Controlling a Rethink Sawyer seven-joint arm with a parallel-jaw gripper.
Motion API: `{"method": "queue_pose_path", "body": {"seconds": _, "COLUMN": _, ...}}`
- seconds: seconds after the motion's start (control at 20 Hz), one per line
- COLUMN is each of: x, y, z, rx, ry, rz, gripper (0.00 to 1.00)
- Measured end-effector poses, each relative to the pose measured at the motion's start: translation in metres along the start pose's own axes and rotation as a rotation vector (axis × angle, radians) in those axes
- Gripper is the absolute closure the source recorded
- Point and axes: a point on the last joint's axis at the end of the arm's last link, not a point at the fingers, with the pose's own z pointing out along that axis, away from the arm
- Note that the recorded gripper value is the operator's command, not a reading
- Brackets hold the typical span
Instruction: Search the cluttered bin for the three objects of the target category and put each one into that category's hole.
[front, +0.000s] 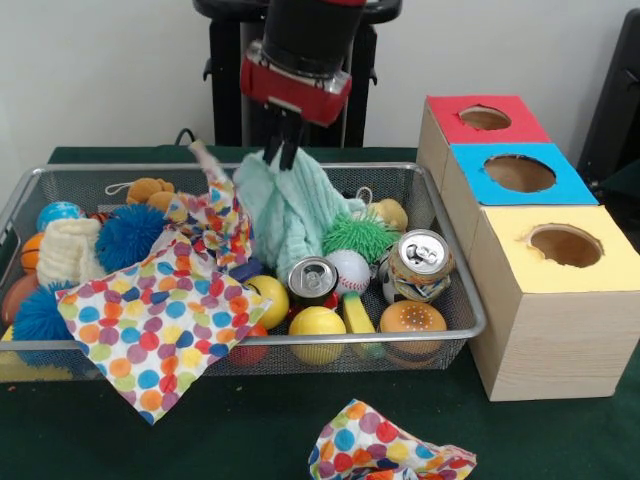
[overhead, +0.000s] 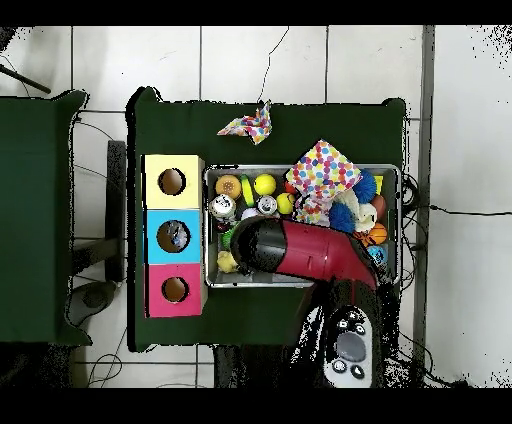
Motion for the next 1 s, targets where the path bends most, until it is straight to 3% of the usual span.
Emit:
{"method": "queue_pose_path", "body": {"seconds": 0.15, "x": -0.010, "y": -0.017, "z": -0.025, "rx": -0.005, "ry": 0.002, "rz": 0.033, "gripper": 1.00}}
{"method": "queue_pose_path", "body": {"seconds": 0.4, "x": -0.022, "y": -0.031, "z": -0.043, "rx": -0.014, "ry": -0.033, "rz": 0.060, "gripper": 1.00}}
{"method": "queue_pose_path", "body": {"seconds": 1.0, "x": -0.039, "y": -0.039, "z": -0.056, "rx": -0.064, "ry": -0.062, "rz": 0.082, "gripper": 1.00}}
